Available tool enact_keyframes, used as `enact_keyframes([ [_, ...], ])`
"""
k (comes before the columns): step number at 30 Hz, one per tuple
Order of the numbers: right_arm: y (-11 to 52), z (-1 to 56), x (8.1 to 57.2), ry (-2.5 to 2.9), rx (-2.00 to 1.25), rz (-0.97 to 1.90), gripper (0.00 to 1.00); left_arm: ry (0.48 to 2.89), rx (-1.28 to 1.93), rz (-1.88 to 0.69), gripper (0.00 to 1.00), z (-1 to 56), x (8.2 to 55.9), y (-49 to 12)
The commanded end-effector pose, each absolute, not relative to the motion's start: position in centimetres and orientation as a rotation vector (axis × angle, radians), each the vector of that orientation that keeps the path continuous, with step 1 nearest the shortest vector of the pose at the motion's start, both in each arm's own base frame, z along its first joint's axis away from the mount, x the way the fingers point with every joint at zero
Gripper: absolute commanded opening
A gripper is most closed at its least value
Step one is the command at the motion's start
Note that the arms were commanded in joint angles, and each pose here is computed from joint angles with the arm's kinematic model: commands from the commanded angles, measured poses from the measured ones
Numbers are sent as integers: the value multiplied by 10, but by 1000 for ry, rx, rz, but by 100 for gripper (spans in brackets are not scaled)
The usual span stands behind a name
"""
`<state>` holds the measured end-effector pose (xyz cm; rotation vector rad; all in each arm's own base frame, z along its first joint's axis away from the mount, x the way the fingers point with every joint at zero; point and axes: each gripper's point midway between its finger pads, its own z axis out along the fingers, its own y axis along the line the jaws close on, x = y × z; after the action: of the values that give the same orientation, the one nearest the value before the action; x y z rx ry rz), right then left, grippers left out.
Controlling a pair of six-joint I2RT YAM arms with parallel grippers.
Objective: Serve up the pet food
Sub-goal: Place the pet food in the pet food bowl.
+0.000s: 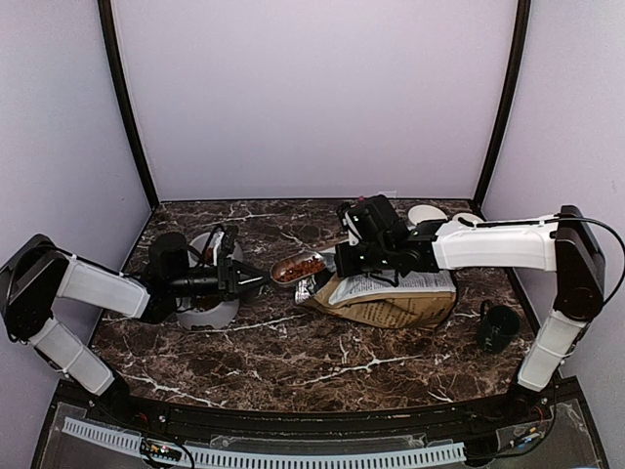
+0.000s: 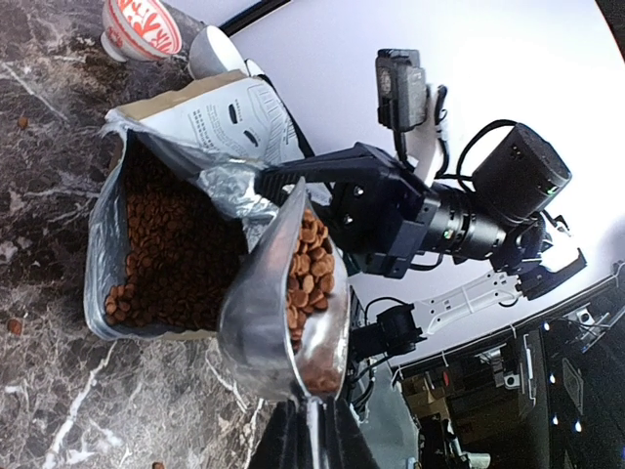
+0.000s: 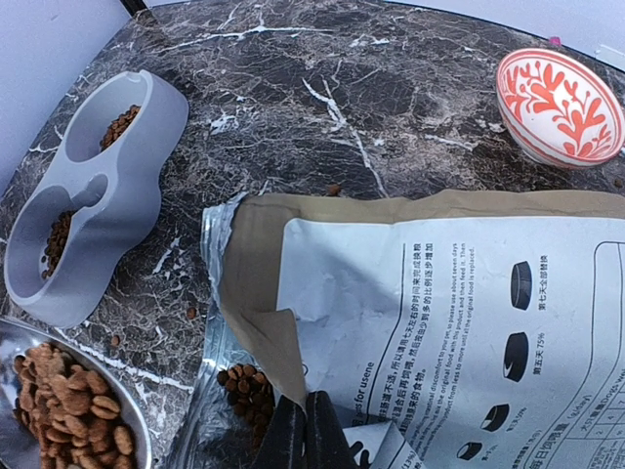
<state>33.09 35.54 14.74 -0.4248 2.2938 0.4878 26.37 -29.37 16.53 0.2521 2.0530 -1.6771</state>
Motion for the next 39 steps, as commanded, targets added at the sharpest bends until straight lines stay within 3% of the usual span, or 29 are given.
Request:
enact_keyframes([
  [1, 345, 163, 354, 2236, -372, 415, 0, 1896, 304, -1769, 0, 205, 260, -293],
  [7, 339, 162, 359, 2219, -442, 318, 0, 1843, 300, -1816, 0, 227, 259, -289],
  [18, 334, 170, 368, 2120, -559, 234, 0, 1963, 185, -1568, 0, 216, 261, -265],
  [39, 321, 176, 382, 2086, -523, 357, 0, 2077, -29, -1254, 0, 209, 246, -206],
])
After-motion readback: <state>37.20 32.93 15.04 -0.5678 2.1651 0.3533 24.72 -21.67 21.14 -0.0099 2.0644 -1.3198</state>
